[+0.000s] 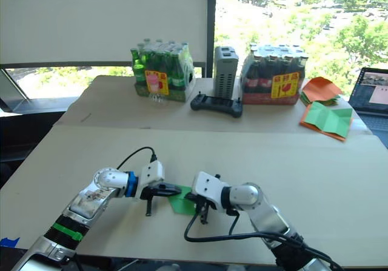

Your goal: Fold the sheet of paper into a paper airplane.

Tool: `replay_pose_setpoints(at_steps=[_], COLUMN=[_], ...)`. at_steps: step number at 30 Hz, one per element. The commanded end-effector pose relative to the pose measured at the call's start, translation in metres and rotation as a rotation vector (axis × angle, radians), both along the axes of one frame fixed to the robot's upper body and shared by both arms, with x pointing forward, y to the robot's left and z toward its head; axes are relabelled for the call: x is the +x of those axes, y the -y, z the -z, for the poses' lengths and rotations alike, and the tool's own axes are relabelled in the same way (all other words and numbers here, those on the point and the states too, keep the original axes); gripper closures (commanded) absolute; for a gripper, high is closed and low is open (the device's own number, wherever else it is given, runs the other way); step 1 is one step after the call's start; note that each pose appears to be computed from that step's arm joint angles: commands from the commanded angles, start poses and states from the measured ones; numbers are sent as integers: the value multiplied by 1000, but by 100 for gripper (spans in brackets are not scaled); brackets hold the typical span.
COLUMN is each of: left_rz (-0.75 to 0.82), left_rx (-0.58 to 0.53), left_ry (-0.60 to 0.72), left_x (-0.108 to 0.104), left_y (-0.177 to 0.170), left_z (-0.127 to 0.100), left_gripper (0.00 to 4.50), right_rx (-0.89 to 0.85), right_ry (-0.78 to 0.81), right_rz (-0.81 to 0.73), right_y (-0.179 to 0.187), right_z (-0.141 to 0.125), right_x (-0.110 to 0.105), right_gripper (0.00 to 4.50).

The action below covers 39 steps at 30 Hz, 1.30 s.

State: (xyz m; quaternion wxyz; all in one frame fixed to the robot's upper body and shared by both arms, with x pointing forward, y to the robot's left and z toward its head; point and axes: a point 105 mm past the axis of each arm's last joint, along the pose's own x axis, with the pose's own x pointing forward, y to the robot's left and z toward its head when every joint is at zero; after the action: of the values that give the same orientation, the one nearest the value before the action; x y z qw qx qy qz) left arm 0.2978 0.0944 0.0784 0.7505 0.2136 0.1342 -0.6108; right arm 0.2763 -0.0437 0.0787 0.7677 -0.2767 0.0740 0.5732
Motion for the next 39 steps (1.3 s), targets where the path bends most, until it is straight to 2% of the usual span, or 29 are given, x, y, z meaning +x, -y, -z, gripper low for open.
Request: replay_pose_setpoints(at_steps=[1, 7, 18, 39], left_rz=[-7, -5, 2, 9], left_rx=[58, 66, 67, 63], left_ry=[-28, -27, -26, -20], left_x=[-5, -6, -7, -6], left_y=[-7, -7, -7, -6], left_z=[13, 15, 15, 14], left_gripper=[450, 450, 450, 450], right_rx=[-67, -110, -124, -172], right_ry=[-39, -67, -84, -125], right_rz=[5, 13, 63, 146], right_y=[8, 17, 33, 69], right_z=[16, 26, 28, 33], right_x=[-3, -5, -5, -20], right_gripper=[449, 449, 449, 449])
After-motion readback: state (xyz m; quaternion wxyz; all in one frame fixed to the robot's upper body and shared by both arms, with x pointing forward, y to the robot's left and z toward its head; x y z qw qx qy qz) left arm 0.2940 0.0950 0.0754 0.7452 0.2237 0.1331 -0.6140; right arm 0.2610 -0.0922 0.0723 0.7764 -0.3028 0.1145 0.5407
